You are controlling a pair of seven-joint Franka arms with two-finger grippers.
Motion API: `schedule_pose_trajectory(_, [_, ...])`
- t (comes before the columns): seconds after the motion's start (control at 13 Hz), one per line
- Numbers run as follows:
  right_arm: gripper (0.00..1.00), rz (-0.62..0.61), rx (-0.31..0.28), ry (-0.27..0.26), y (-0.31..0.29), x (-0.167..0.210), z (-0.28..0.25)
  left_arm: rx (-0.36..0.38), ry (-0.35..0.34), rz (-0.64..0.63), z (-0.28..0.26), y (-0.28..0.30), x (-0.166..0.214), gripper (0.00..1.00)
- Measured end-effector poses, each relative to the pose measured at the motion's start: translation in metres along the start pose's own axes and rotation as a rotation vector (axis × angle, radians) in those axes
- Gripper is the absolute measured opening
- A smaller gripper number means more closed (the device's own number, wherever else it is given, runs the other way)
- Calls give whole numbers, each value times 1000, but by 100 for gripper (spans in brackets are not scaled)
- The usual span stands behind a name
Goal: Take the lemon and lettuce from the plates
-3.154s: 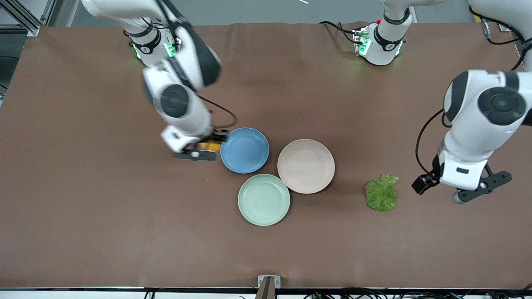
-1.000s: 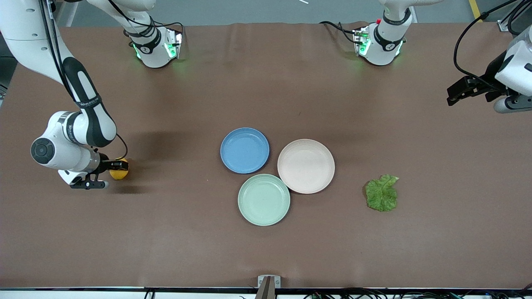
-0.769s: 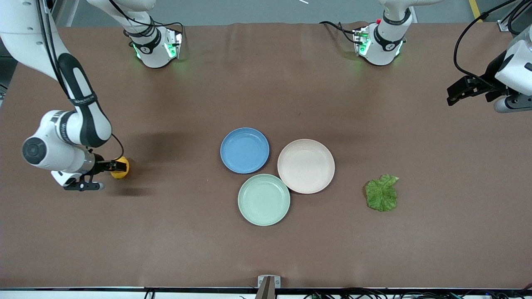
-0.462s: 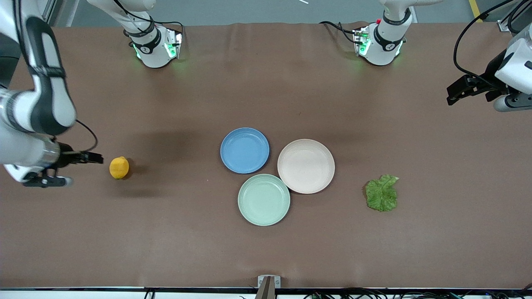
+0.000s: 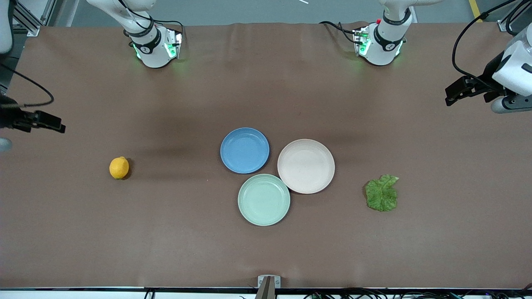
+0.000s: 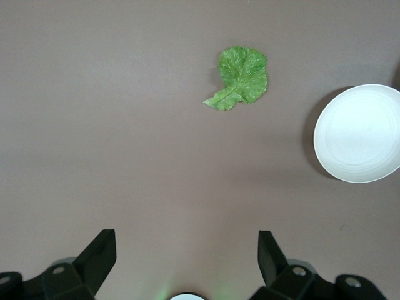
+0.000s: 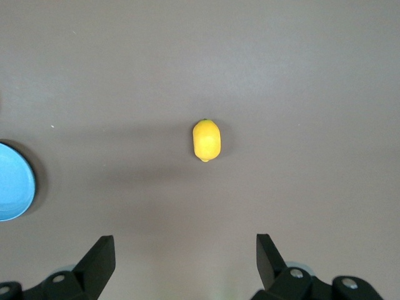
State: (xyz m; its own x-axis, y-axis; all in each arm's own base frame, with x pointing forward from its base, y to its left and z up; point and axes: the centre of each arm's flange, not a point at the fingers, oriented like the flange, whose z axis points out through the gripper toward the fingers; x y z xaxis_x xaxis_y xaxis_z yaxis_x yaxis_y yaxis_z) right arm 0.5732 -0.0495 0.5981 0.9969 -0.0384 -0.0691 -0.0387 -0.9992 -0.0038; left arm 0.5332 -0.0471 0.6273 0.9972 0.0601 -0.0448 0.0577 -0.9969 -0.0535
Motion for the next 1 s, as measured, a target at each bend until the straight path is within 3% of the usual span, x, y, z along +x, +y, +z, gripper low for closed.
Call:
schedule_pose_trajectory(0.46, [100,37,-4,31,-25,-25,-34,-1,4,-4,-2,-2,0,100])
schedule_pose_trajectory(0.77, [100,50,-3,107,-19,-28,-67,-2,9,-2,-3,-1,1,100])
schedule_pose_trajectory(1.0, [100,51,-3,119,-19,-29,-72,-3,13,0,-4,0,2,100])
